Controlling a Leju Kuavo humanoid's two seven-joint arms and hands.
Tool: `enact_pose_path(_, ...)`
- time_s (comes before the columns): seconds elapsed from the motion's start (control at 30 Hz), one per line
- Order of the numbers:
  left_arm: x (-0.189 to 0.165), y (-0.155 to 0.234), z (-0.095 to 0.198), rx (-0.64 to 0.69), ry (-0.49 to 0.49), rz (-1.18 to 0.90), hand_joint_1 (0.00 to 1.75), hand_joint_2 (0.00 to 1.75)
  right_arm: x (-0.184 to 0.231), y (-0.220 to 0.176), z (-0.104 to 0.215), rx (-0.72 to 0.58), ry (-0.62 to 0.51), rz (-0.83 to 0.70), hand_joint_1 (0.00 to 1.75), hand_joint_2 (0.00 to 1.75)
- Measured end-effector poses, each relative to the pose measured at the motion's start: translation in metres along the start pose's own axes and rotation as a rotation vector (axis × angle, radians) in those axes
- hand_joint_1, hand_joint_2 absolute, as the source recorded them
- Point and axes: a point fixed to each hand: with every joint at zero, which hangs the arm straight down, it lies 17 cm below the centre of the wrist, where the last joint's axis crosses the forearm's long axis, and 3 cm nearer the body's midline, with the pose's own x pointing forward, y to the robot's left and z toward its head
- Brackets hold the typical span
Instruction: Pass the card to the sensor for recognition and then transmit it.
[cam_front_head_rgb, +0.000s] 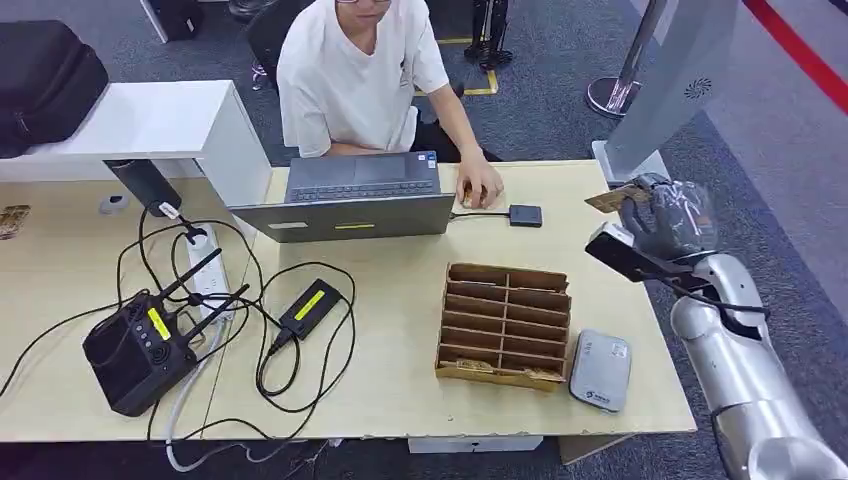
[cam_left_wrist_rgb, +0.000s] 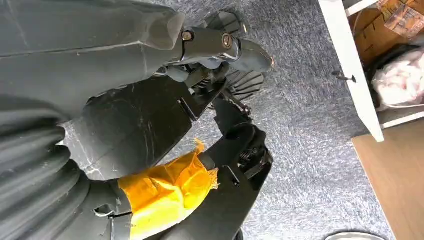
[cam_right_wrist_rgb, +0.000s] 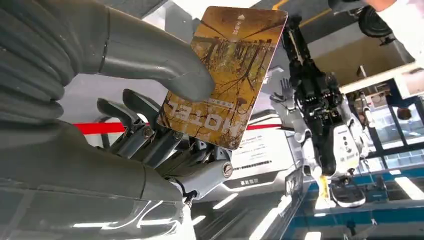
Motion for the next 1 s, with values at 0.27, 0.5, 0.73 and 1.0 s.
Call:
enact_pose_path(0.27,0.000,0.000,0.000,0.002,-0.001,-0.001,0.00,1.75,-0.002,0.000,0.007,-0.001,0.002,0.008,1.75,1.75)
enact_pose_path(0.5,0.001,0.002,0.000,0.011,-0.013,-0.009,0.00,1.75,-0.002,0.006,0.049,-0.024,0.011,0.031,1.75,1.75)
enact_pose_path(0.73,0.001,0.004,0.000,0.015,-0.016,-0.008,0.00,1.75,-0.002,0.008,0.068,-0.027,0.020,0.039,1.75,1.75)
enact_pose_path(1.0,0.001,0.015,0.000,0.041,-0.037,-0.002,0.00,1.75,0.007,0.021,0.143,-0.015,0.038,0.107,1.75,1.75)
